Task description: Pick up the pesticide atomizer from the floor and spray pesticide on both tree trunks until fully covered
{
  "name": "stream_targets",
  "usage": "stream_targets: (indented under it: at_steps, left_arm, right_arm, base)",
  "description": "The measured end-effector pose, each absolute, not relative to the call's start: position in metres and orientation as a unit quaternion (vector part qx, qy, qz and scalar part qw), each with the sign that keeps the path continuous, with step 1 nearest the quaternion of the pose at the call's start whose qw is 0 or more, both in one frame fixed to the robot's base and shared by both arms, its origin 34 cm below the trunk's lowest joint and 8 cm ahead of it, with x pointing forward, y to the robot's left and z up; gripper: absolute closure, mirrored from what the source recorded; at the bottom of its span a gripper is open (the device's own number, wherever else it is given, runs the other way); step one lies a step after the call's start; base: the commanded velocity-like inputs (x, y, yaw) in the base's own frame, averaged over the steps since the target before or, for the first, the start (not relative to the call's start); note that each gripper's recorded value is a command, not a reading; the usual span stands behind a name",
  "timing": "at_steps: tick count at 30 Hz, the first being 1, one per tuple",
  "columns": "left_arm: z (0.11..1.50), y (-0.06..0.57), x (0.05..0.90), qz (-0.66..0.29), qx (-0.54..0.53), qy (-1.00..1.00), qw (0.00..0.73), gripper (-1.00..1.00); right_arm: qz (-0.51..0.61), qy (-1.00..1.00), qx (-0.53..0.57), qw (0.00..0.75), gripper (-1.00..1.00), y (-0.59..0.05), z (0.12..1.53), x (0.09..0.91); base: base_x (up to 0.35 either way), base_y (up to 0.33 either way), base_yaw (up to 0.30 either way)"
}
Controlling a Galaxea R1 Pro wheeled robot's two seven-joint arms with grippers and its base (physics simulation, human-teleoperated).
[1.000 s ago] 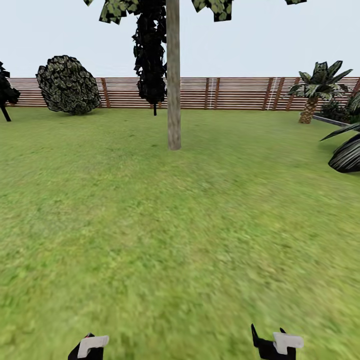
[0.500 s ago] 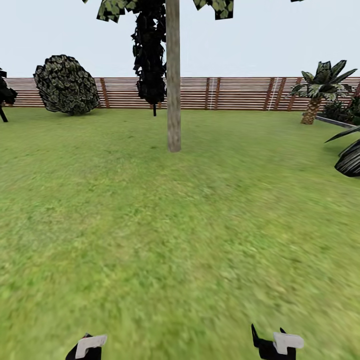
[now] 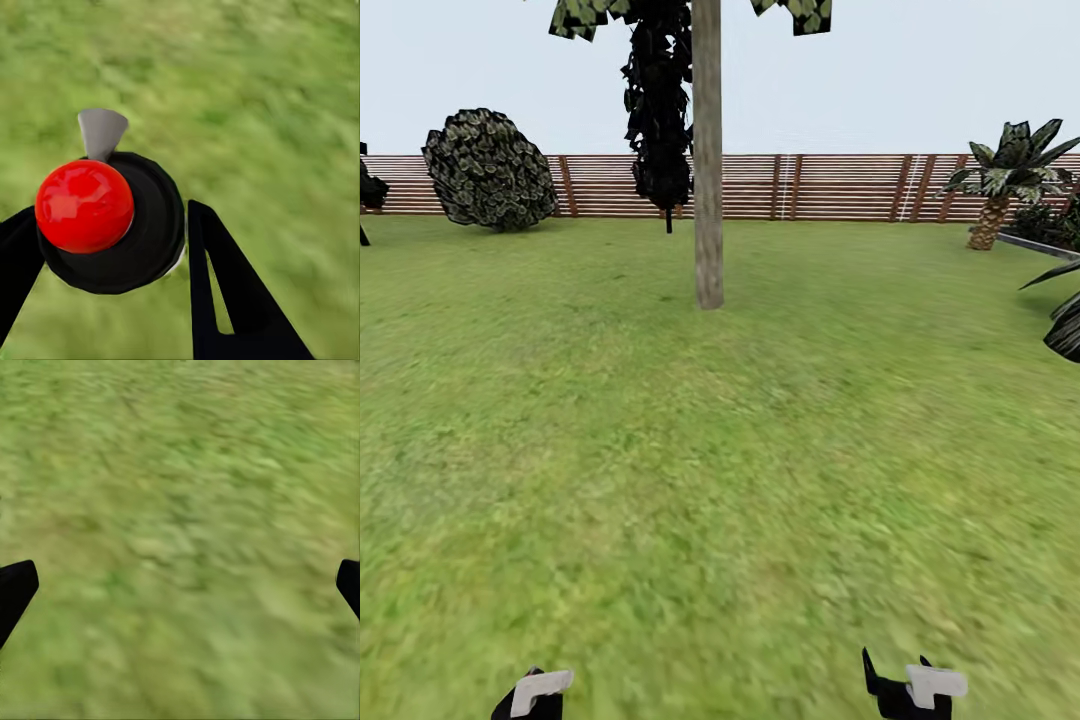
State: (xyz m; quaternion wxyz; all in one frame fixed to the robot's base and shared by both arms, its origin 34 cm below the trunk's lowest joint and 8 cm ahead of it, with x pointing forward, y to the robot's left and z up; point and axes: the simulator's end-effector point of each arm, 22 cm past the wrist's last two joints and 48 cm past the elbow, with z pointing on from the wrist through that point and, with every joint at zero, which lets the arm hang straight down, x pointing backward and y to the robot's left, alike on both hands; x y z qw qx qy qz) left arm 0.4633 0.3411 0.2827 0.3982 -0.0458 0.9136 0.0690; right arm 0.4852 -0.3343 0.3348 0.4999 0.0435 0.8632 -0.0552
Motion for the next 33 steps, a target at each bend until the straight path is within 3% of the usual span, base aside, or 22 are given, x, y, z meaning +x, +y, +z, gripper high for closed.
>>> stream_targets:
  at_steps: [33]
  left_arm:
    - [0.2826,0.3415,0.463,0.069,-0.047,0.914,0.398,1.0]
  right_arm:
    - [-0.055,0.863,0.043,0.5,-1.0,-0.334,0.3348,0.4853]
  base:
    - [0.336,0.091,0.0]
